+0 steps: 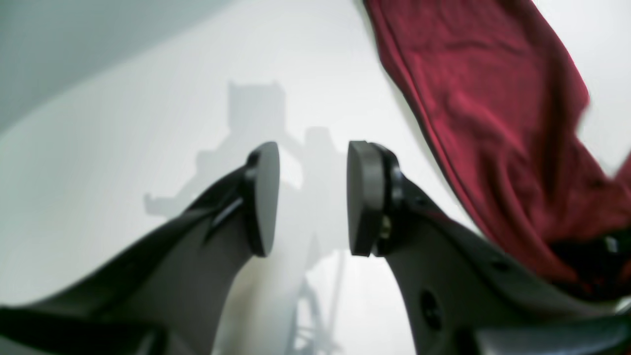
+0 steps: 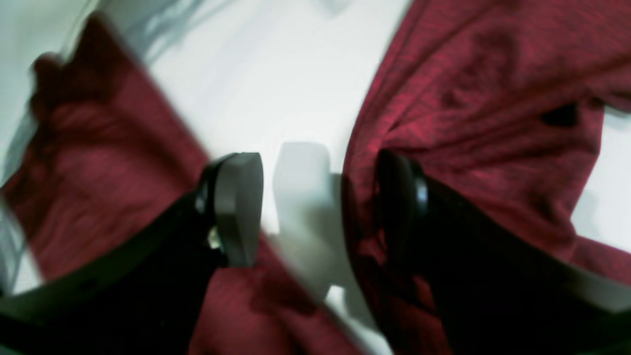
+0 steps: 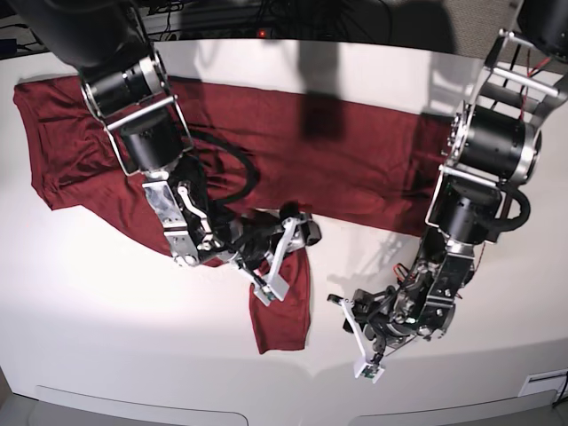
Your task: Fold the T-shirt properly
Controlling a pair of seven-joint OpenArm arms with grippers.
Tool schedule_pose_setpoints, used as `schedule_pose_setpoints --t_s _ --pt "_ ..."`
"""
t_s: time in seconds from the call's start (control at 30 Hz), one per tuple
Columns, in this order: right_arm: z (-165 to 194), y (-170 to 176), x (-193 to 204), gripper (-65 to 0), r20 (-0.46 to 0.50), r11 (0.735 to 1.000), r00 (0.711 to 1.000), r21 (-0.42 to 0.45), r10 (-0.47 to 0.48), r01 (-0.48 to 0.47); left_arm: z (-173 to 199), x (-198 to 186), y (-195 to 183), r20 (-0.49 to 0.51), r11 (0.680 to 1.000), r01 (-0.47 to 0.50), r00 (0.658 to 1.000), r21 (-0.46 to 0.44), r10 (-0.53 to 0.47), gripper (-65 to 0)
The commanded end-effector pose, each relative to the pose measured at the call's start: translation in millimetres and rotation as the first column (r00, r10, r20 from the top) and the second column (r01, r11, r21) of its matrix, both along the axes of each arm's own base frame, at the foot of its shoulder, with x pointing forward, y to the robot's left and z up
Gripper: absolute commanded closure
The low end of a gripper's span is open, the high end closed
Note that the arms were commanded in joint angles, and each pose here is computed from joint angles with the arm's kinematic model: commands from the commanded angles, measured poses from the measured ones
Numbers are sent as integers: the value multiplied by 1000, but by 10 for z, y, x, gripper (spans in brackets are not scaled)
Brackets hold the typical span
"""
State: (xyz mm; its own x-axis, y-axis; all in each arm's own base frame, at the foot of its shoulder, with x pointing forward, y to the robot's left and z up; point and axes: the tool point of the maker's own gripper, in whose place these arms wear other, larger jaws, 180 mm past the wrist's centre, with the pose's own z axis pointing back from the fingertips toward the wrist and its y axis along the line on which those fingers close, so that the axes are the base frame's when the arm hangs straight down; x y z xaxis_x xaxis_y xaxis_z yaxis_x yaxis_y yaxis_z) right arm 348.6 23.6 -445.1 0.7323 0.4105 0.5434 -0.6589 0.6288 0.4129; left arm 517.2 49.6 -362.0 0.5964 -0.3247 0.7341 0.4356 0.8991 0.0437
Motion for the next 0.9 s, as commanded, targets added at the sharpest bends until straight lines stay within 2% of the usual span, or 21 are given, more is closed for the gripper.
schedule_pose_setpoints --t_s 0.0,0.1,0.2,0.27,0.37,0.43,0.6,0.7,0.8,0.87 --pt "-137 -106 -209 -364 -62 996 997 -70 49 -53 301 188 -1 78 1000 0 997 -20 2 -224" --pt "-109 -161 -370 -364 -89 997 994 -47 60 -64 298 187 14 75 1000 -3 997 -24 5 -224" --pt "-38 -167 -466 -364 -92 997 993 -15 71 -72 328 180 -58 62 995 -16 998 -100 22 -224" --pt "26 -142 -467 -364 -74 997 994 3 76 -76 347 162 -173 49 987 -18 998 -162 26 -224" --pt "82 -118 -431 -364 -55 997 995 9 81 -80 312 88 -428 29 982 10 1000 -189 -5 -224" --pt "106 -112 -407 -364 -47 997 996 10 82 -81 256 32 -593 48 984 40 998 -172 -32 -224" --pt "103 -99 -418 -364 -49 996 995 12 83 -83 112 -18 -753 159 998 2 987 -59 7 -230" --pt "101 -101 -421 -364 -51 996 995 10 85 -84 137 -36 -862 203 997 21 979 -74 -5 -232" --pt "100 -101 -424 -364 -52 996 995 10 85 -84 195 31 -780 239 998 -16 971 -65 31 -232" --pt "120 -81 -439 -364 -63 996 994 28 85 -83 165 27 -735 227 998 -23 973 -53 34 -232"
